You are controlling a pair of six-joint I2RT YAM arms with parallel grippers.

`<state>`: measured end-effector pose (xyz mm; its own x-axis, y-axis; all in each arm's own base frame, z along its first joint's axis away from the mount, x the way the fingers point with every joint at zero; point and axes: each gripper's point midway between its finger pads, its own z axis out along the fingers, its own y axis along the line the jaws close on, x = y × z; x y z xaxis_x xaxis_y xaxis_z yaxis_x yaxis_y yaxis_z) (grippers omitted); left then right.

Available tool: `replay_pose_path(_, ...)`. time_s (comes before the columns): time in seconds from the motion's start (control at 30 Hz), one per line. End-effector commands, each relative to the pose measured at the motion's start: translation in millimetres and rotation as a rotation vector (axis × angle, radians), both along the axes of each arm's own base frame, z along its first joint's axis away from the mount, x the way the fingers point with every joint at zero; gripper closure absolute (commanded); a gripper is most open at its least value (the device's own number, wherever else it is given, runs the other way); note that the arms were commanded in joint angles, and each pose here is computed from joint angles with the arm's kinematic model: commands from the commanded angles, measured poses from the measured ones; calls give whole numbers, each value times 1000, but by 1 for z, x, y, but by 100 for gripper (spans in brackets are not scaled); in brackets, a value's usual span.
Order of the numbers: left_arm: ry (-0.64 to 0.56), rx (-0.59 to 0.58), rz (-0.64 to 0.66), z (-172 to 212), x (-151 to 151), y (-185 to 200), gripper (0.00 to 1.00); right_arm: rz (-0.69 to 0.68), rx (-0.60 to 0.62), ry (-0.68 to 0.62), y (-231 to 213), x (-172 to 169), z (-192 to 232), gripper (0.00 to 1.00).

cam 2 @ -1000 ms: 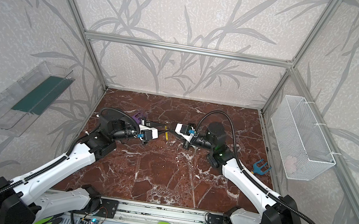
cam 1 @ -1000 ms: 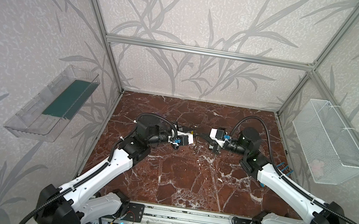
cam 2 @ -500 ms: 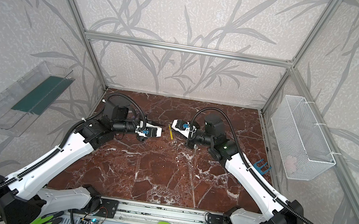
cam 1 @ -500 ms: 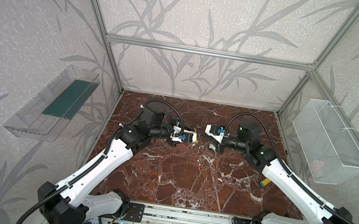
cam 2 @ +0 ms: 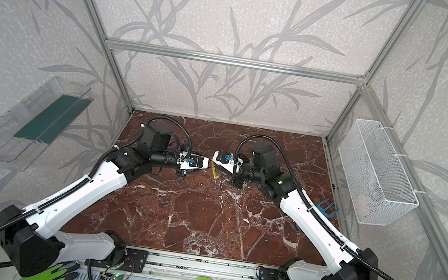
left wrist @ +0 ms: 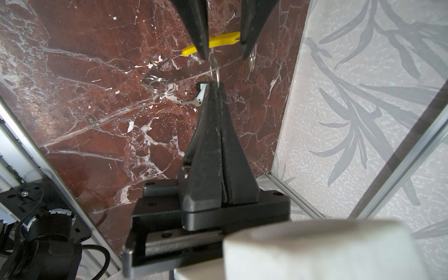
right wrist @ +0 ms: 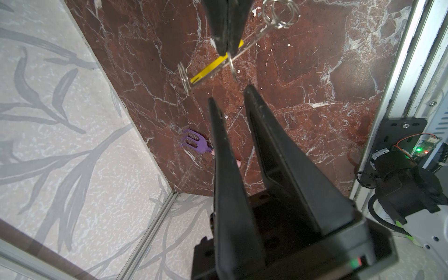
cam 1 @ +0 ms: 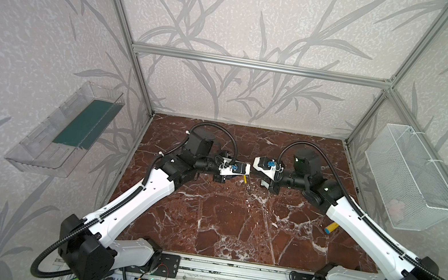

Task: Put the keys on the keyring
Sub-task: 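Bring both grippers together holding the plate above the table center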

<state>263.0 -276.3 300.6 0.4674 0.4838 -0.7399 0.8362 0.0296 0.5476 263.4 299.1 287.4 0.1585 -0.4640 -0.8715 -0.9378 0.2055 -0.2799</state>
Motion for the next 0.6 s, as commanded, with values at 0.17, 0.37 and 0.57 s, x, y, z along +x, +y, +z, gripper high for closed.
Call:
replay_pose_path(0.17,15,-41,-19,11,1,-11,74,8,11,-18,4,0,12,100)
replay_pose_path(0.37,25,-42,-25,8,4,-17,81,3,9,-23,4,1,13,100)
replay_pose_path(0.57,23,-37,-43,5,7,-22,99,4,9,-18,3,0,11,100)
